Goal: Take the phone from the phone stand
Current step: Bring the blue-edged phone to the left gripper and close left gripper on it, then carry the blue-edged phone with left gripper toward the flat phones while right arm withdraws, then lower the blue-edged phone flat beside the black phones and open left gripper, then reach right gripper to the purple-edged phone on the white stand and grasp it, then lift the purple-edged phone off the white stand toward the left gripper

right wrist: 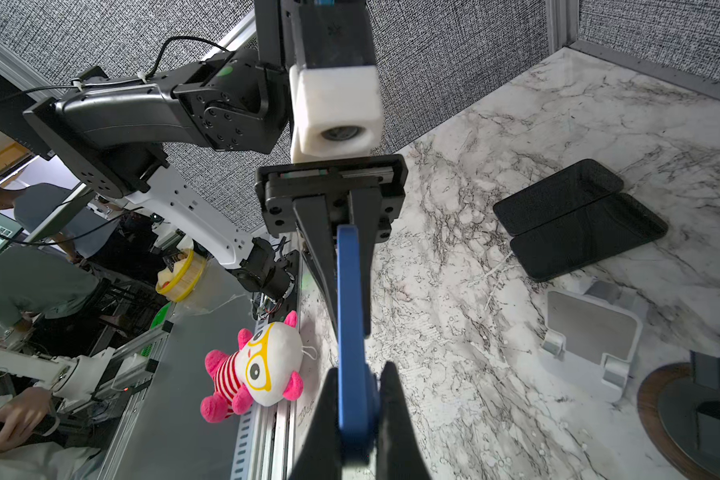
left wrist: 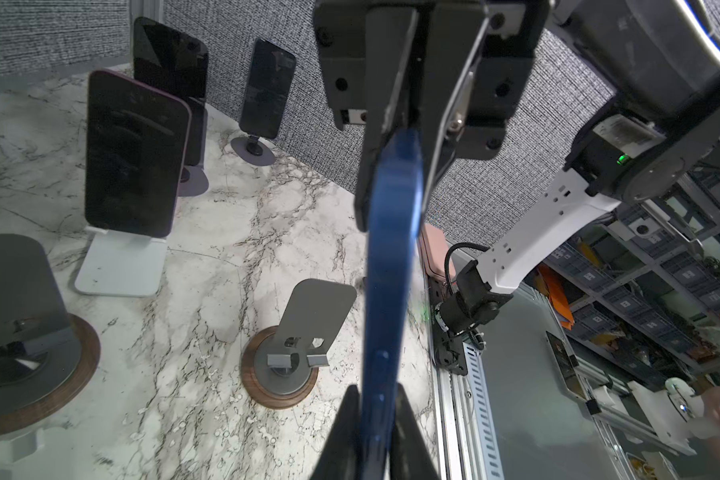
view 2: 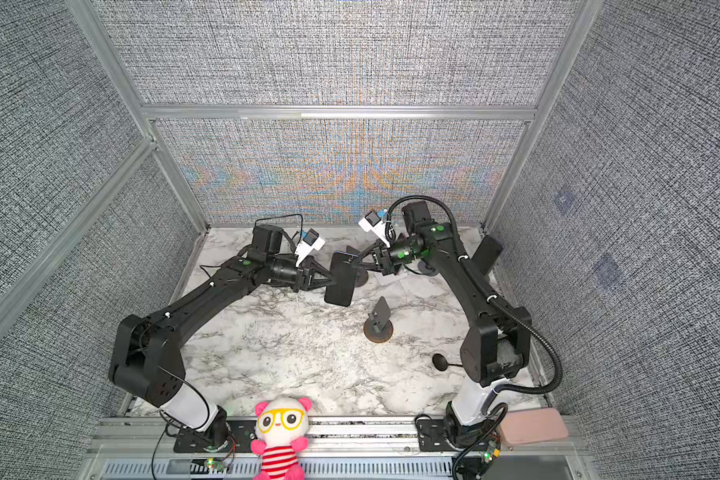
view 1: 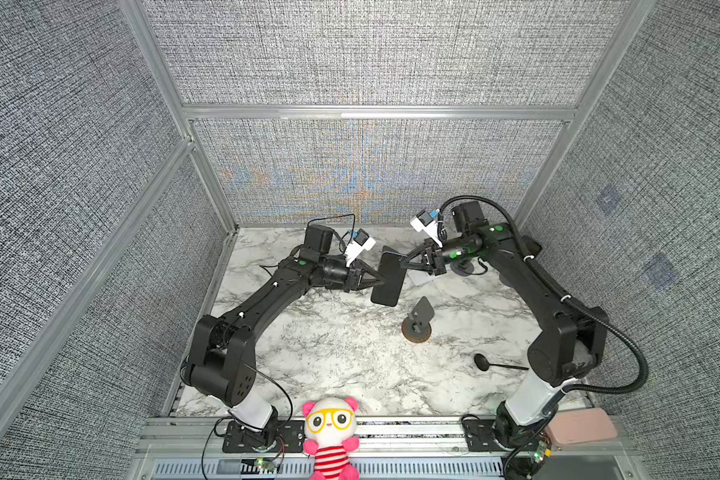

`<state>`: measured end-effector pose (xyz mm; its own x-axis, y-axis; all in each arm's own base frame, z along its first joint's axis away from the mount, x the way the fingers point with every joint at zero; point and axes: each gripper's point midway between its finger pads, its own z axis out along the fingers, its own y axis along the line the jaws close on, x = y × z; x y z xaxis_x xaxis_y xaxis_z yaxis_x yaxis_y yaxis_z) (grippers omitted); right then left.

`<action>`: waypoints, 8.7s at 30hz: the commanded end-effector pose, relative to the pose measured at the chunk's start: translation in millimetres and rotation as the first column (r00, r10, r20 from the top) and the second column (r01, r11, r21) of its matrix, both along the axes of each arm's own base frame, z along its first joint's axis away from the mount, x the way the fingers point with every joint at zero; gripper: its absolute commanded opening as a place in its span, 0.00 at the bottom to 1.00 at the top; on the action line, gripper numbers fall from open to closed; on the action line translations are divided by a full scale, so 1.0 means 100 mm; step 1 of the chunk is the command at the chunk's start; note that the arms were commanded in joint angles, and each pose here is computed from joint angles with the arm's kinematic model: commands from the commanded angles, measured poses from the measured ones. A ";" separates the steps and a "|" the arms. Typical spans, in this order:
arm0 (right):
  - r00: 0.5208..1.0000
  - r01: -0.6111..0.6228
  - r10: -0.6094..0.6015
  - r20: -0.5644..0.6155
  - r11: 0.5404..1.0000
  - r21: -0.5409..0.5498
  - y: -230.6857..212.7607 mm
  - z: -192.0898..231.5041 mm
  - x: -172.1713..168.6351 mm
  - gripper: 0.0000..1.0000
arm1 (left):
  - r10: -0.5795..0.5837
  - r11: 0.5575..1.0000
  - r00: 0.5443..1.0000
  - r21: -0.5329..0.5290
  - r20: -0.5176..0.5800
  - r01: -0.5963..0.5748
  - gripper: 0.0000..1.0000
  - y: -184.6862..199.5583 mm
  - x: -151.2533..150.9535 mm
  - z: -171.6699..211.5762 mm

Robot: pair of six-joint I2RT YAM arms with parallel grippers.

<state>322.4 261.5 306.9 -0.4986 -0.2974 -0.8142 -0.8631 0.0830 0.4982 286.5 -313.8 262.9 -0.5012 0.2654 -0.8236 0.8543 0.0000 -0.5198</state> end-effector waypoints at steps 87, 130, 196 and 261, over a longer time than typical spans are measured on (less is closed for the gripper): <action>0.586 0.790 -0.786 0.197 0.499 -0.357 -1.55 -0.93 -0.61 0.87 | 0.808 0.435 0.567 0.813 -0.161 -0.388 0.00 2.75 2.39 -2.02; 0.557 0.810 -0.803 0.211 0.469 -0.353 -1.60 -0.95 -0.68 0.87 | 0.845 0.402 0.493 0.855 -0.208 -0.327 0.62 2.92 2.27 -2.52; 0.559 0.675 -0.822 0.112 0.372 -0.637 -1.72 -1.37 1.87 0.41 | 0.479 0.660 0.860 0.575 0.173 -0.483 0.73 0.63 0.96 -0.64; 0.932 0.000 0.162 0.325 0.895 -0.446 -0.60 0.07 -0.22 0.00 | 0.087 0.916 0.962 0.359 0.261 -0.180 0.82 0.35 0.14 -0.15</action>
<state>321.1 191.6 309.2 -0.2797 -0.6940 -0.6634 -0.9513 0.2937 0.0937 313.3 -276.5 245.2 -0.4012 0.5149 -0.7576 0.9046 0.3524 -0.2396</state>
